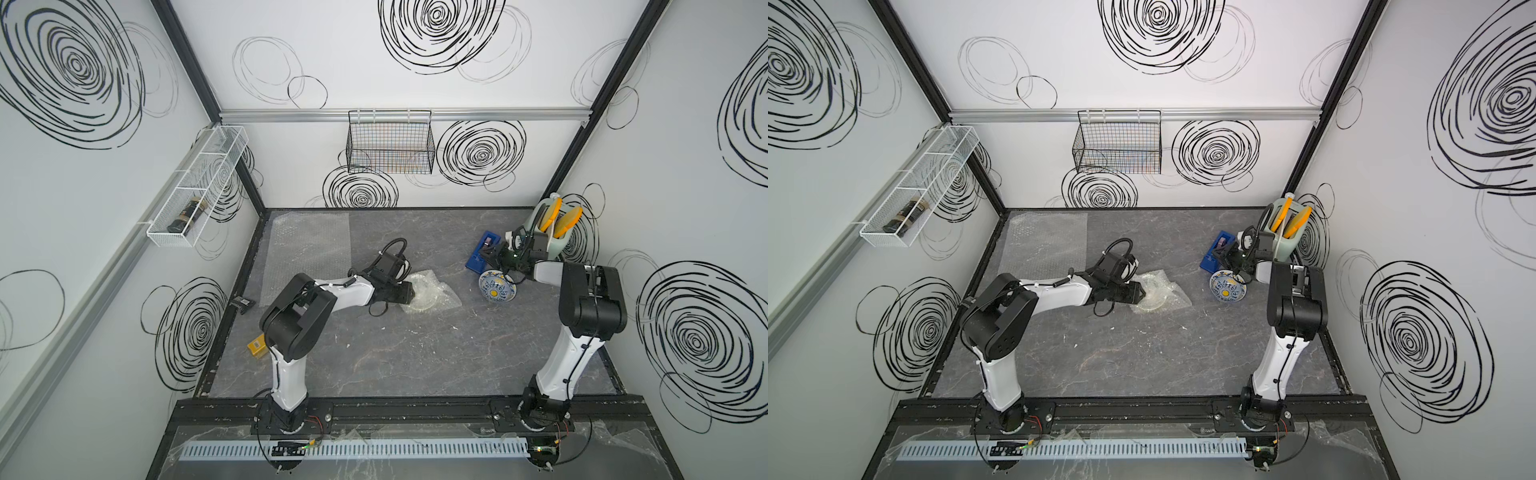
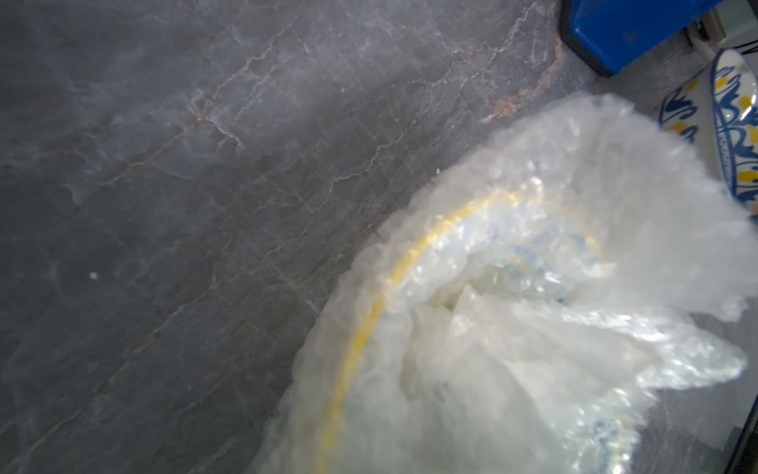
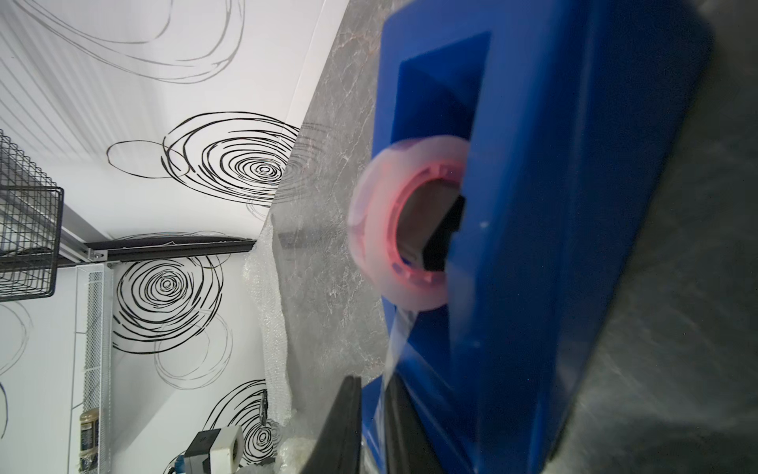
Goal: Wrap bowls in bubble wrap
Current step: Tear off the tape using the Tape Cutter.
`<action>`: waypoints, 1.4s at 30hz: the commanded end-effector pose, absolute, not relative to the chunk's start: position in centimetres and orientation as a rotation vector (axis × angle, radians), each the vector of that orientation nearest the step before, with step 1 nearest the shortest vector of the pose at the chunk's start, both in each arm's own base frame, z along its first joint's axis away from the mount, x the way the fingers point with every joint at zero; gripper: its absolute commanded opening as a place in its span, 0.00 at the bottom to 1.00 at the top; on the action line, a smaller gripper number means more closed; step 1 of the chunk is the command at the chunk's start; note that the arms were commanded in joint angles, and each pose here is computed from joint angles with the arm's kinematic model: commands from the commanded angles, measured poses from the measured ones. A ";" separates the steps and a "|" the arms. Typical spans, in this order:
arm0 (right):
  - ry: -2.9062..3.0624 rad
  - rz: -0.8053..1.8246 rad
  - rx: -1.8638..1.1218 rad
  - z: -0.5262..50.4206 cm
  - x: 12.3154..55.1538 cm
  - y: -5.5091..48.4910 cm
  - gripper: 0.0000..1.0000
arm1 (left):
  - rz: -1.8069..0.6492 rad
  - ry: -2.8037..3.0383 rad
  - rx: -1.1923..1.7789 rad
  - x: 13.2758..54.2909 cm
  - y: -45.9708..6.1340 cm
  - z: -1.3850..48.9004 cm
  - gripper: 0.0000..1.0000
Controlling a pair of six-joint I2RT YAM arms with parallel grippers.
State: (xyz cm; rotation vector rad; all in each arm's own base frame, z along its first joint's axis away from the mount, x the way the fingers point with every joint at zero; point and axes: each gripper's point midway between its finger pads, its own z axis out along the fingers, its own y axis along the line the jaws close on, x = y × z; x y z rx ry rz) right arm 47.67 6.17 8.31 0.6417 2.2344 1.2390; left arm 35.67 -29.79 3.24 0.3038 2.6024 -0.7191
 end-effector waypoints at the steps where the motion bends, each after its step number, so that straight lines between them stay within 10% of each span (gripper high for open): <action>1: 2.242 1.326 0.659 7.8 47.0 7.0 0.16 | -0.701 2.623 0.332 35.1 -29.6 2.5 0.46; 15: 2.213 1.359 0.634 8.7 46.6 7.3 0.00 | -0.696 2.630 0.335 35.0 -29.6 2.4 0.46; 42: 2.153 1.411 0.519 14.8 44.0 9.6 0.00 | -0.696 2.637 0.345 34.7 -29.7 2.3 0.45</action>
